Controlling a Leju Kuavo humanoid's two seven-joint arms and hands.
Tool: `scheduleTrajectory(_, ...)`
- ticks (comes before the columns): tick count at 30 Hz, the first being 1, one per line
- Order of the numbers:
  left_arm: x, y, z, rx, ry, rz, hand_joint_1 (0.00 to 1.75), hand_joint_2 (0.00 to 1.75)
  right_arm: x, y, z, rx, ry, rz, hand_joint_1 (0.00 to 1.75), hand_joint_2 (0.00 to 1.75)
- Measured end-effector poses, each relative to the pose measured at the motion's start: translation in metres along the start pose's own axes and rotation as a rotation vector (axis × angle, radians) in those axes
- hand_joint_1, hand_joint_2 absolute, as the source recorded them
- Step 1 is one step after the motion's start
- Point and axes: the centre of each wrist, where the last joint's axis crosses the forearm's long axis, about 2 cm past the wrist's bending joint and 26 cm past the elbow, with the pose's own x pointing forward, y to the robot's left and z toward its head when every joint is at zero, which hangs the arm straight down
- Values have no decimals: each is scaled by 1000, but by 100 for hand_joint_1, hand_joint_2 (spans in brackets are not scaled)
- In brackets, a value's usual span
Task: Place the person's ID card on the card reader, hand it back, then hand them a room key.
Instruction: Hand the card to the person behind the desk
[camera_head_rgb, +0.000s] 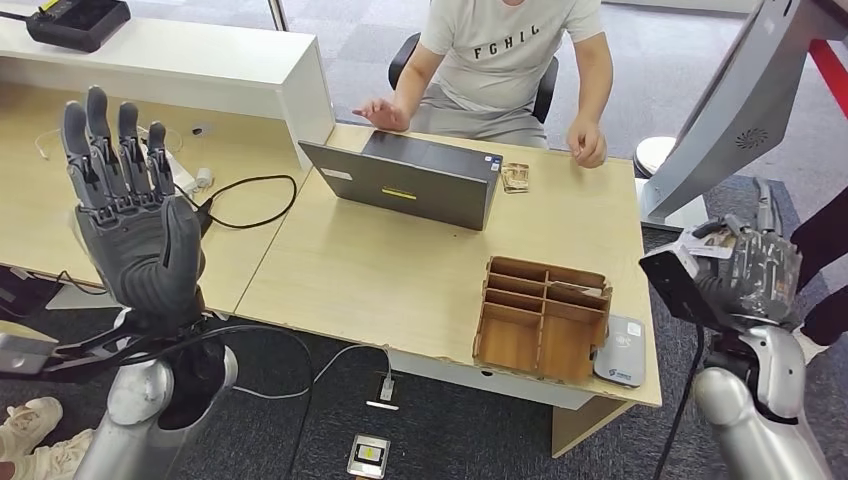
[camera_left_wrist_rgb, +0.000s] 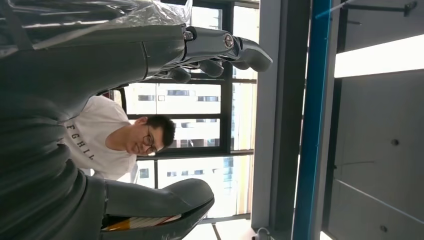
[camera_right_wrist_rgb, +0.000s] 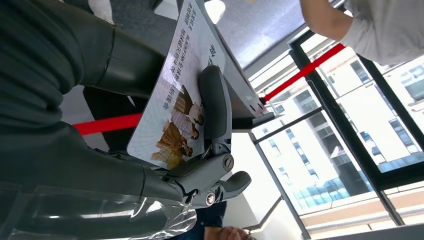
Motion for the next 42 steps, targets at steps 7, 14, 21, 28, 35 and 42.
scheduleTrajectory(7,-5,-6,-7,-28,-18,34,0,175,23,-20,-48,-41,-97,10,175,175)
scheduleTrajectory(14,-7,-9,-10,-38,-21,42,0,175,45,-23,-74,-50,-145,2,175,175)
scheduleTrajectory(21,-8,-11,-9,-42,-16,45,0,175,54,-17,-79,-31,-161,-6,175,175)
scheduleTrajectory(28,-10,-13,-8,-38,-9,61,0,175,78,-4,-87,32,-227,18,175,175)
scheduleTrajectory(35,-16,-16,-7,-45,-7,89,0,175,100,9,-95,96,-263,61,175,175)
scheduleTrajectory(42,-20,-18,-7,-47,1,92,0,175,107,15,-100,142,-259,98,175,175)
